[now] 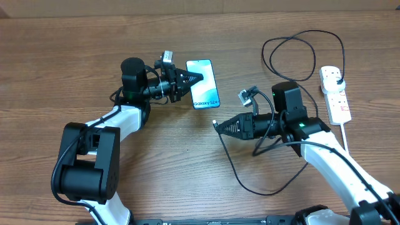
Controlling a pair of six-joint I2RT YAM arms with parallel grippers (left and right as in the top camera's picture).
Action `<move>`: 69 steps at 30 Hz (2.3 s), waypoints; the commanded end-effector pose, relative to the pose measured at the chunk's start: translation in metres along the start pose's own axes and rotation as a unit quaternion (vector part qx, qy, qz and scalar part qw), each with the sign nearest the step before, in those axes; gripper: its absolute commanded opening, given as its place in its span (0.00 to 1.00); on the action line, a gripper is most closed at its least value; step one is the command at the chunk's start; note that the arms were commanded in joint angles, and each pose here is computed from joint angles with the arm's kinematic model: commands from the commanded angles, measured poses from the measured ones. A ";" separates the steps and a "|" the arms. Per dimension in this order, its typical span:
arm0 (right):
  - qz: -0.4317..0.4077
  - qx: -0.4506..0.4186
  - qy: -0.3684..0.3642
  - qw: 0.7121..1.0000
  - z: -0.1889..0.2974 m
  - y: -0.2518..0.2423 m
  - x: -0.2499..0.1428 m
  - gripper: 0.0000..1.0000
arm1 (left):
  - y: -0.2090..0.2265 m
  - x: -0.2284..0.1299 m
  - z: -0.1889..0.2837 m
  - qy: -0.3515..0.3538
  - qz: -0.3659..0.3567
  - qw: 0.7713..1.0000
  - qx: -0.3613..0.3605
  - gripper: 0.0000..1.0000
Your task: Plug charger to phone and switch on socket
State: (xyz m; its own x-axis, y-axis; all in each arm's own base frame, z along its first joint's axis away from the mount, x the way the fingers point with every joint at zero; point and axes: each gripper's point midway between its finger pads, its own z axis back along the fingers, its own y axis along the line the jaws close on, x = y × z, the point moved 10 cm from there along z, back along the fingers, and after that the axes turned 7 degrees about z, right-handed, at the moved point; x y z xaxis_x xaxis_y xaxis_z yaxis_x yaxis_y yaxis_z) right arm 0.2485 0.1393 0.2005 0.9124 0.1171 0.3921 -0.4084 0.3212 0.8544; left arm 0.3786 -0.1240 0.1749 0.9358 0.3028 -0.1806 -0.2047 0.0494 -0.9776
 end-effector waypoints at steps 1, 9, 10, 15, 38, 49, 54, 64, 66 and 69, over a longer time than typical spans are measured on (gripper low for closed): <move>-0.010 0.030 0.012 0.999 -0.006 -0.005 0.000 0.04 | -0.011 -0.001 -0.003 0.025 -0.045 0.999 -0.010 0.04; -0.002 0.040 -0.007 0.999 -0.010 -0.009 0.013 0.04 | -0.011 -0.002 -0.003 0.031 -0.058 0.998 -0.011 0.04; 0.000 0.040 -0.008 0.999 -0.010 -0.009 0.013 0.04 | -0.011 -0.002 -0.003 0.031 -0.058 0.998 -0.011 0.04; 0.002 0.042 -0.012 0.999 -0.011 -0.010 0.016 0.04 | -0.011 -0.001 -0.003 0.030 -0.058 0.998 -0.011 0.04; -0.038 0.034 -0.015 0.999 -0.024 -0.022 0.021 0.04 | -0.011 0.001 -0.003 0.016 -0.052 0.998 -0.010 0.04; -0.039 0.029 -0.025 0.999 -0.024 -0.022 0.024 0.04 | -0.011 0.000 -0.003 0.017 -0.052 0.998 -0.010 0.04; -0.048 0.019 -0.032 0.998 -0.024 -0.024 0.025 0.04 | -0.011 0.000 -0.003 0.018 -0.052 0.998 -0.010 0.04; -0.052 0.009 -0.038 0.998 -0.024 -0.025 0.026 0.04 | -0.011 0.003 -0.003 0.001 -0.052 0.999 -0.009 0.04; -0.055 0.004 -0.042 0.998 -0.024 -0.026 0.027 0.04 | -0.011 0.003 -0.003 0.001 -0.053 0.999 -0.009 0.04; -0.060 -0.003 -0.047 0.997 -0.024 -0.027 0.027 0.04 | -0.011 0.003 -0.003 0.001 -0.054 0.998 -0.009 0.05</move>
State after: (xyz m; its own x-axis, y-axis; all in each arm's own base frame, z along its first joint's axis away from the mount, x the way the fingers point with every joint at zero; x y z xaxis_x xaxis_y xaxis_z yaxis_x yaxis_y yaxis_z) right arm 0.2833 0.1558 0.1844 0.9450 0.0160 0.3267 -0.3163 0.2992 0.9002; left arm 0.3798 -0.1236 0.1744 0.9404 0.3165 -0.1243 -0.1531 0.0680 -0.9859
